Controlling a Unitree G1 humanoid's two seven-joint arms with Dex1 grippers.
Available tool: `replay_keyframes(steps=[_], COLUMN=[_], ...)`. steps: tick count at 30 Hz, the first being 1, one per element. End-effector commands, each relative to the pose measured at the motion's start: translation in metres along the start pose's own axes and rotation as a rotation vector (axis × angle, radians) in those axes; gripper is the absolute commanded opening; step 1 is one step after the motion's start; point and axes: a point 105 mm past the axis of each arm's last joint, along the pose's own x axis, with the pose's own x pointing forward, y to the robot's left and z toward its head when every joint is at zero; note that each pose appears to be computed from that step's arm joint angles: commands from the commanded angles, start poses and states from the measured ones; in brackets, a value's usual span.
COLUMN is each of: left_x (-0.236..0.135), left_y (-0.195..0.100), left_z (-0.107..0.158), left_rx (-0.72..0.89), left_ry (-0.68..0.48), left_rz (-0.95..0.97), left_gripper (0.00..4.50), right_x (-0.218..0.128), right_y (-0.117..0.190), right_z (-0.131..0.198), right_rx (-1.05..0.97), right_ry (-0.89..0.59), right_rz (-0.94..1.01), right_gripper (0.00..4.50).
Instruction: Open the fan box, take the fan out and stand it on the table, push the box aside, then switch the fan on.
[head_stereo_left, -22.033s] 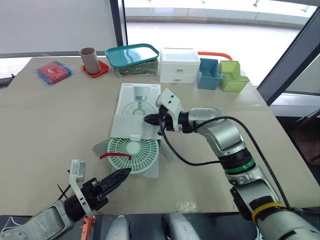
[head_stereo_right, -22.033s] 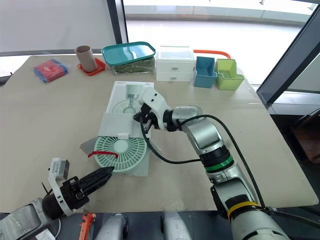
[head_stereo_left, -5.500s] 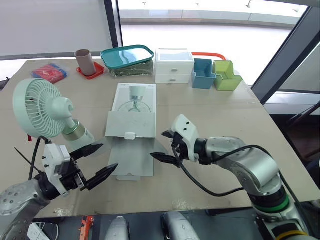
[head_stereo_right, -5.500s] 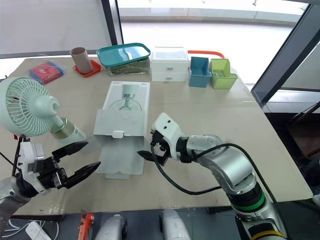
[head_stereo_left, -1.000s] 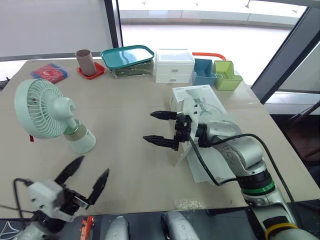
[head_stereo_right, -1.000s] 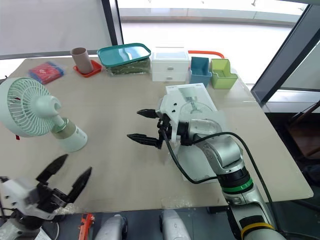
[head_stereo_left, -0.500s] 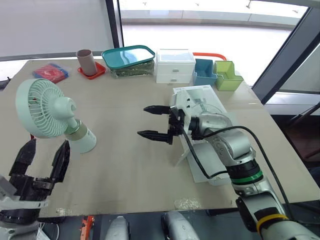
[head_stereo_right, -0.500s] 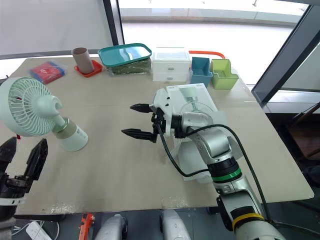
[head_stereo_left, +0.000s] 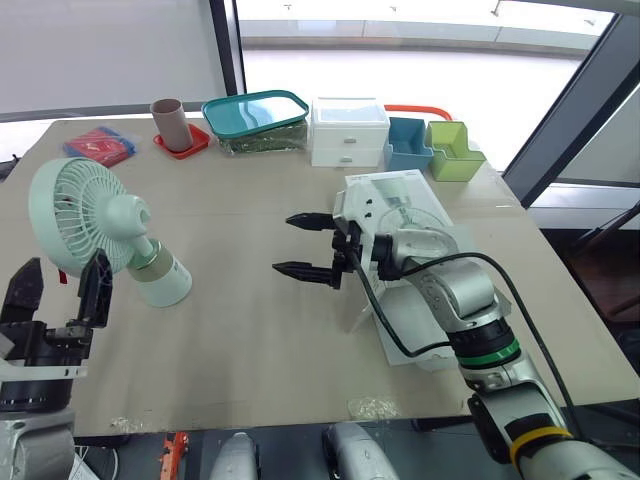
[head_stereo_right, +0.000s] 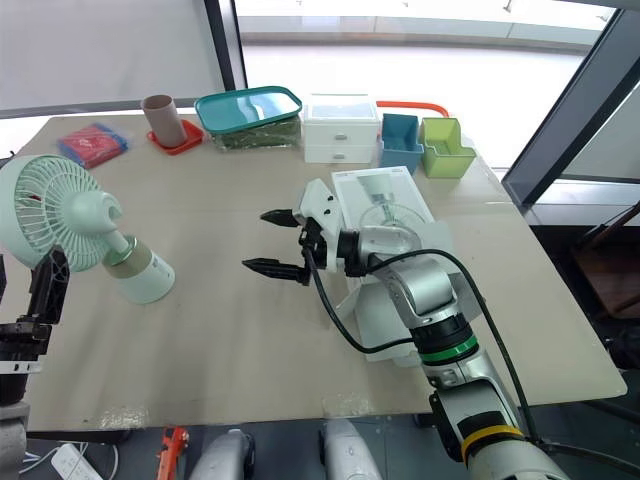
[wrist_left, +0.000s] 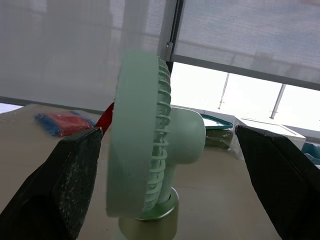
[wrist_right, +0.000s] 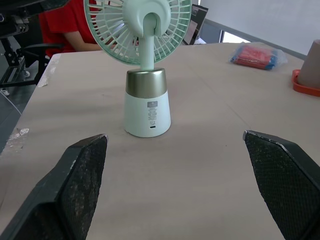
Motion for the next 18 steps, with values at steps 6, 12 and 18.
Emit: replay_keyframes(steps=[6, 12, 18], left_x=[0.007, 0.021, 0.03], left_y=[0.008, 0.015, 0.009], left_z=[0.003, -0.008, -0.013], left_rx=[0.039, 0.087, 0.082], left_ry=[-0.019, 0.027, 0.054], left_rz=[0.044, 0.071, 0.022], left_gripper=[4.5, 4.5, 4.5], right_x=[0.001, 0.002, 0.0], right_y=[0.003, 0.003, 0.004], right_z=[0.006, 0.004, 0.001], right_rx=[-0.051, -0.057, -0.059], right_ry=[-0.002, 0.006, 0.014], right_rz=[0.008, -0.001, -0.01], right_gripper=[4.45, 4.45, 4.45])
